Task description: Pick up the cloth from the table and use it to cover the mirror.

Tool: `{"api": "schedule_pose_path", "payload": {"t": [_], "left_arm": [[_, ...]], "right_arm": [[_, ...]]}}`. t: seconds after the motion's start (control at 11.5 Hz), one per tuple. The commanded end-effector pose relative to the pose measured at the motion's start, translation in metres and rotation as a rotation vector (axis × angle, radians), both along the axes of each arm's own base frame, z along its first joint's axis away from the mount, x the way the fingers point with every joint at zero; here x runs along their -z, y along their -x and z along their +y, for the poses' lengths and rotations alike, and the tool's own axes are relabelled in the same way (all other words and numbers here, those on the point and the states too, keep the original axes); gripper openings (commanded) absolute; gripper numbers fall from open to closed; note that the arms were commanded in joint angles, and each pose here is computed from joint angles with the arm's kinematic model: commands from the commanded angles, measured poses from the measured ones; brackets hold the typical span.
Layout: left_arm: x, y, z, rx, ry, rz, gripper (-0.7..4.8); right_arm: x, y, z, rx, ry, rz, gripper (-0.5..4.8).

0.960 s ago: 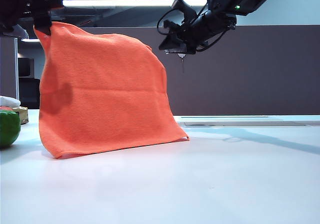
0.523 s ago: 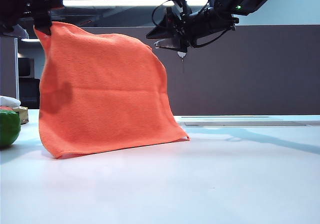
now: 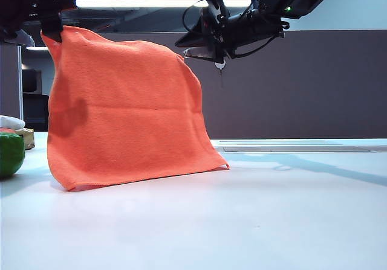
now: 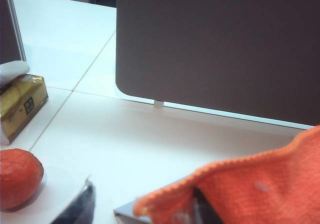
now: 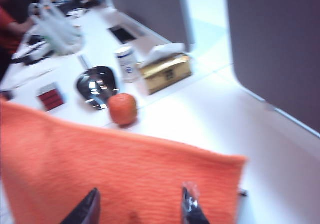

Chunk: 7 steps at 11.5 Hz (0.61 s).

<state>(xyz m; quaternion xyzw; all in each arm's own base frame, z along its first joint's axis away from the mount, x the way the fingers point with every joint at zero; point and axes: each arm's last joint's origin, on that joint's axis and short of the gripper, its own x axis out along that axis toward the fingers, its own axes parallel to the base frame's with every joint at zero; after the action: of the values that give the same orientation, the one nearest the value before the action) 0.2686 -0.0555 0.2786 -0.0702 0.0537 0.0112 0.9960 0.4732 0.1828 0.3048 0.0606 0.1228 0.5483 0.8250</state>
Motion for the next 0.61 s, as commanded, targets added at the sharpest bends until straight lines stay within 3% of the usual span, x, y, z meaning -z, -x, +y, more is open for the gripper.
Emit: {"api": "schedule_pose_path", "payload": {"t": [0.09,0.26,0.61], "left_arm": [[-0.004,0.0,0.0,0.004,0.013,-0.028,2.47],[-0.004,0.0,0.0,0.004,0.013,-0.028,2.47],[-0.004,0.0,0.0,0.004,0.013,-0.028,2.47]], "right_arm": [[0.003,-0.005,0.0,0.021,-0.002,-0.023,2.09],[0.01,-0.009,0.001,0.026,-0.004,-0.031,2.26],[0.014,-0.01,0.001,0.048,0.001,-0.022,2.07]]}}
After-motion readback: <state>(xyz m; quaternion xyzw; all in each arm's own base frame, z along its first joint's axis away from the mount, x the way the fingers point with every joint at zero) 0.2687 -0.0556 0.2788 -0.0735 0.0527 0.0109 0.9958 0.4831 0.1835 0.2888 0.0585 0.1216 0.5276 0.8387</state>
